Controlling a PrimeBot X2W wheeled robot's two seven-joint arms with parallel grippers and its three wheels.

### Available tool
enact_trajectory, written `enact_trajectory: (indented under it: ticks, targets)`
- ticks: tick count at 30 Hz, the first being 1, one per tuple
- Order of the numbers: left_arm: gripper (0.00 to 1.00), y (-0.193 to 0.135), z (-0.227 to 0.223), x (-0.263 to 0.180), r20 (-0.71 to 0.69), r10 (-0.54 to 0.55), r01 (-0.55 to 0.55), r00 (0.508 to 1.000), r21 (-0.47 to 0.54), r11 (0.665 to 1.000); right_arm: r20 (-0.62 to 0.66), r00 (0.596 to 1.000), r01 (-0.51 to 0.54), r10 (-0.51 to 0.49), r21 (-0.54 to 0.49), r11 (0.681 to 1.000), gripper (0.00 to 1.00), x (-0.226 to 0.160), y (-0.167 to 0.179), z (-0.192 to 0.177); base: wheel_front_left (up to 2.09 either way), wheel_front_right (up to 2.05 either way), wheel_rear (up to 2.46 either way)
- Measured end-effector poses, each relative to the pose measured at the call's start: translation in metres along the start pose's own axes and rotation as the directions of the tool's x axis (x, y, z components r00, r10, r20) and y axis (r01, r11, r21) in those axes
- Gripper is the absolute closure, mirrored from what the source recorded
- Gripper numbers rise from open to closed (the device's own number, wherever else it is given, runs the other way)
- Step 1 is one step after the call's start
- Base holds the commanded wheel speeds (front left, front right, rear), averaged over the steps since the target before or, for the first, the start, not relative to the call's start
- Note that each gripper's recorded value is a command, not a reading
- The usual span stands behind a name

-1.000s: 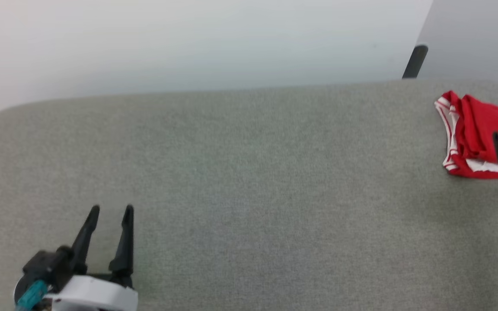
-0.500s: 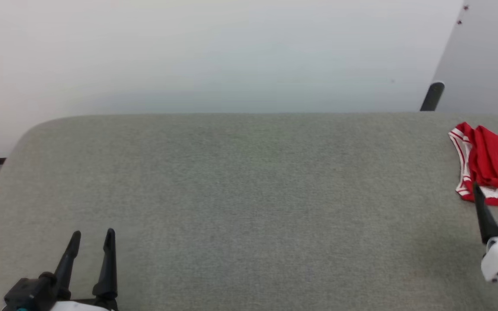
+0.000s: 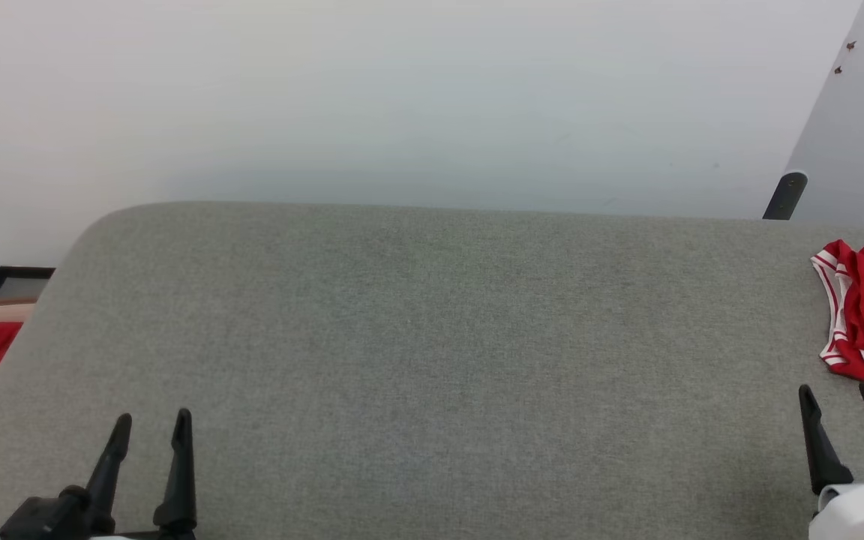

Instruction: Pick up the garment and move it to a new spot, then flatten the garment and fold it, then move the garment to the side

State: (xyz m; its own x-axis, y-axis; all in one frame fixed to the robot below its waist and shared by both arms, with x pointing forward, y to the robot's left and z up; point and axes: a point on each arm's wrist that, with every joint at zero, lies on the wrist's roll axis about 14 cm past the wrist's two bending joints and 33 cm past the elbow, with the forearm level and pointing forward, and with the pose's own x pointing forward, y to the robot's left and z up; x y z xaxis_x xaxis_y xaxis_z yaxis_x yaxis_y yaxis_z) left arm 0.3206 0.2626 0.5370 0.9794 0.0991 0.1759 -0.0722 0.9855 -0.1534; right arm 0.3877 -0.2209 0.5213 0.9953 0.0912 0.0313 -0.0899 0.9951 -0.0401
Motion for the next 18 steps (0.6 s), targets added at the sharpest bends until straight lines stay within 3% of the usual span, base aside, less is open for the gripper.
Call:
enact_trajectory:
  ticks: [18]
  targets:
    - [0.00,-0.006,-0.008,-0.002,-0.032,-0.031,0.032,0.999,0.026,0.999,-0.026,1.000,0.016,-0.015,0.032,0.999,0.00,-0.015,0.007,-0.011,0.00,0.00,0.00]
